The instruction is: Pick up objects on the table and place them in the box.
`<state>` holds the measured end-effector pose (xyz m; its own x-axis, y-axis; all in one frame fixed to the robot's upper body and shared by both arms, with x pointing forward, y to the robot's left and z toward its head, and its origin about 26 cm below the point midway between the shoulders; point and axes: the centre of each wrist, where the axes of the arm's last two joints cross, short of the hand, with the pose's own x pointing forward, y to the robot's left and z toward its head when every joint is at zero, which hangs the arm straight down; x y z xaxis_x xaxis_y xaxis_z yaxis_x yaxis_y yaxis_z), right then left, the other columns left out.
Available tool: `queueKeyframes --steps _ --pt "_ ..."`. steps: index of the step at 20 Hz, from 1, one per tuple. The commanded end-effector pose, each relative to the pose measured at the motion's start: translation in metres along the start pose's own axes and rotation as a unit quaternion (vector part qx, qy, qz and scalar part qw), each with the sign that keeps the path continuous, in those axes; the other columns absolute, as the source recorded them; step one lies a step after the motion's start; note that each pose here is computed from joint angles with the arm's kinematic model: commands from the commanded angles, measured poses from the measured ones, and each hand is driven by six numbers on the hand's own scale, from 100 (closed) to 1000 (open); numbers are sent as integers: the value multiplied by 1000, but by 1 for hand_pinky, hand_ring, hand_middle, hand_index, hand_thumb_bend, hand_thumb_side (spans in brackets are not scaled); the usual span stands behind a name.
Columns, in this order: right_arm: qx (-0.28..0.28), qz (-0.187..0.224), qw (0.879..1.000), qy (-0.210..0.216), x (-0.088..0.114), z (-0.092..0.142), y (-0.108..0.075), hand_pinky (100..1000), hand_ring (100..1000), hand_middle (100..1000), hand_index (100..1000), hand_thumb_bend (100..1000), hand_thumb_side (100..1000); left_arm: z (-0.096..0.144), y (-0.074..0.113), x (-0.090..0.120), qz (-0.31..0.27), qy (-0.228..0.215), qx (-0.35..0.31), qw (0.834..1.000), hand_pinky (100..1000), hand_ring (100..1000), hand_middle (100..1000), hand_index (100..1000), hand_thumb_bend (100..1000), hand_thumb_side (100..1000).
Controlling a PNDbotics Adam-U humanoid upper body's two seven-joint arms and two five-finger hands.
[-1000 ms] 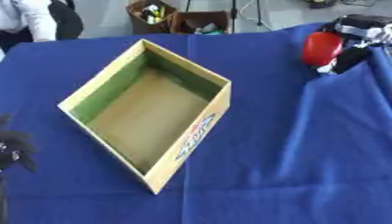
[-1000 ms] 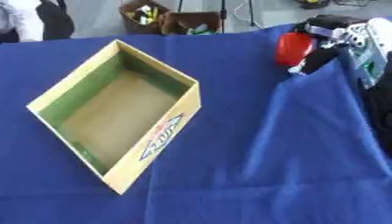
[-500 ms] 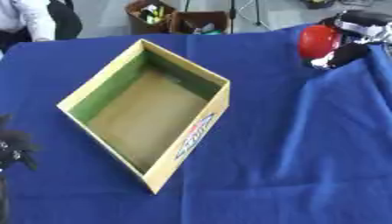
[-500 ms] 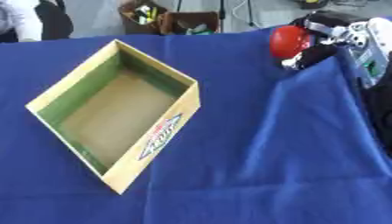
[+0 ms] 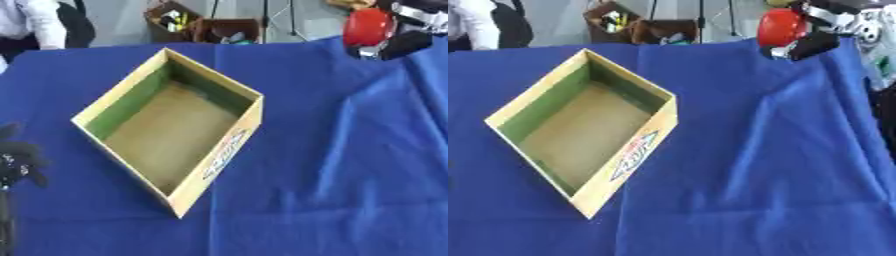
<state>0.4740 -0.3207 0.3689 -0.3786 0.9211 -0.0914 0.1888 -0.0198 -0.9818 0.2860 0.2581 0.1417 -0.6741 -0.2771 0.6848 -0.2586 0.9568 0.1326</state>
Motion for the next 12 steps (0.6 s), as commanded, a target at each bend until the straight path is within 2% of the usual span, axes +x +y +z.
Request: queueKeyframes --steps 1,4,7,12 --pt "-42 16 999 -24 8 6 -30 563 713 474 639 100 745 -3 5 5 -5 -9 0 1000 299 484 520 816 100 947" --pt "-59 25 996 -58 25 4 -39 553 702 475 634 100 794 -3 6 5 -5 -8 0 1000 300 485 520 816 100 946" --pt "-71 29 993 -95 45 0 -43 553 704 474 634 100 794 -4 6 5 -5 -8 0 1000 301 485 520 816 100 944" --pt "-73 9 987 -146 81 -9 -44 556 711 473 634 100 780 -5 5 5 -2 -9 -2 1000 302 485 520 815 100 942"
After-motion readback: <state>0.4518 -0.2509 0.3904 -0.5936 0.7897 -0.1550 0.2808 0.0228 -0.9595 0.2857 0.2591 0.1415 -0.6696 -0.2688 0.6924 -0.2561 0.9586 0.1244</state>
